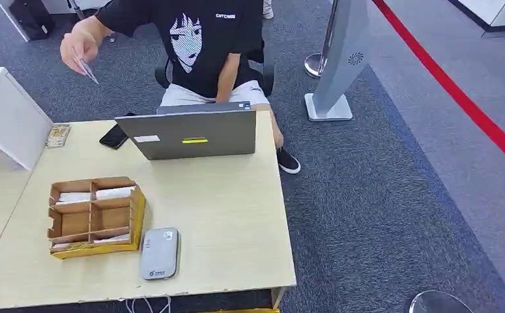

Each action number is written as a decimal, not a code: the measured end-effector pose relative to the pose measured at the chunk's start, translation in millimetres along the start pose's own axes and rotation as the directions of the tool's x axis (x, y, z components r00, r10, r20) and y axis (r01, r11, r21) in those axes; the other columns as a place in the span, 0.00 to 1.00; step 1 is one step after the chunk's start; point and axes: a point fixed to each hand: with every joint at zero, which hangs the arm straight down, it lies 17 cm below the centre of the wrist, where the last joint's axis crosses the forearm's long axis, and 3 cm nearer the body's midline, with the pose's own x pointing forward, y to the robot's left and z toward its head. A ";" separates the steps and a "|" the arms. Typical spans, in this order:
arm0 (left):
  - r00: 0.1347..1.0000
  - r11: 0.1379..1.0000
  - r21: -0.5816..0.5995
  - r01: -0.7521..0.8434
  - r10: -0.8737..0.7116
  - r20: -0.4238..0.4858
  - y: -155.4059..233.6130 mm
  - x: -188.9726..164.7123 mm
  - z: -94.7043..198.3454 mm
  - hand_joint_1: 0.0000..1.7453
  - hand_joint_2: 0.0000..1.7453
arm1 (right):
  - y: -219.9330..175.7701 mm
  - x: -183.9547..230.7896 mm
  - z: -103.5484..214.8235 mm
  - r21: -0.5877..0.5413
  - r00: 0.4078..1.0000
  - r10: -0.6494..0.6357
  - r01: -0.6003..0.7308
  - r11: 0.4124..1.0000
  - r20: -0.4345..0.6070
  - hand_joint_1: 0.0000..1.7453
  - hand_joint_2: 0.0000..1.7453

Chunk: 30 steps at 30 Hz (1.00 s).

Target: Pass the card to the sensor for recognition and then transmit it.

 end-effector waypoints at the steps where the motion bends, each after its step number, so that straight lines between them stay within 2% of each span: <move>1: 1.000 1.000 0.008 0.011 -0.011 0.022 3.5 5.6 -1.8 0.00 1.00 | -0.4 0.2 -0.1 -0.001 1.000 0.000 0.000 1.000 0.001 0.00 1.00; 6: 0.980 0.996 0.061 0.060 -0.071 0.185 21.2 60.6 -8.8 0.00 1.00 | -2.7 0.2 0.2 -0.012 1.000 -0.003 0.003 1.000 0.004 0.00 1.00; 8: 0.956 0.993 0.043 0.109 -0.117 0.268 21.5 93.2 -9.3 0.00 1.00 | -3.3 0.9 0.1 -0.015 1.000 -0.008 0.008 1.000 0.007 0.00 1.00; 10: 0.920 0.981 -0.006 0.192 -0.178 0.348 4.0 122.2 -5.4 0.00 1.00 | -3.5 1.1 0.2 -0.016 1.000 -0.009 0.009 1.000 0.009 0.00 1.00; 12: 0.838 0.947 -0.036 0.320 -0.266 0.476 -31.9 163.2 0.8 0.00 1.00 | -2.7 1.7 -0.1 -0.012 1.000 -0.006 0.006 1.000 0.010 0.00 1.00; 13: 0.801 0.926 -0.039 0.376 -0.304 0.516 -45.1 173.0 6.5 0.00 1.00 | -2.4 2.0 -0.2 -0.010 1.000 -0.004 0.004 1.000 0.010 0.00 1.00; 14: 0.736 0.893 -0.054 0.447 -0.333 0.589 -76.1 189.8 18.3 0.00 1.00 | -1.3 1.7 -0.2 -0.004 1.000 0.001 -0.001 1.000 0.008 0.00 1.00; 17: 0.606 0.834 -0.101 0.542 -0.305 0.734 -145.4 221.3 54.8 0.00 1.00 | 1.1 1.3 0.0 0.009 1.000 0.006 -0.006 1.000 0.005 0.00 1.00; 20: 0.480 0.791 -0.096 0.604 -0.266 0.836 -193.9 244.0 90.1 0.00 1.00 | 4.8 -0.3 0.3 0.031 1.000 0.026 -0.026 0.999 -0.004 0.00 1.00; 24: 0.304 0.703 -0.069 0.708 -0.214 0.928 -253.0 254.0 137.4 0.00 1.00 | 6.6 -1.7 0.8 0.059 0.998 0.060 -0.059 0.997 -0.016 0.00 1.00; 30: 0.221 0.661 -0.067 0.748 -0.152 0.963 -303.2 264.5 161.2 0.00 1.00 | 8.5 -4.5 1.9 0.090 0.994 0.107 -0.104 0.990 -0.028 0.00 1.00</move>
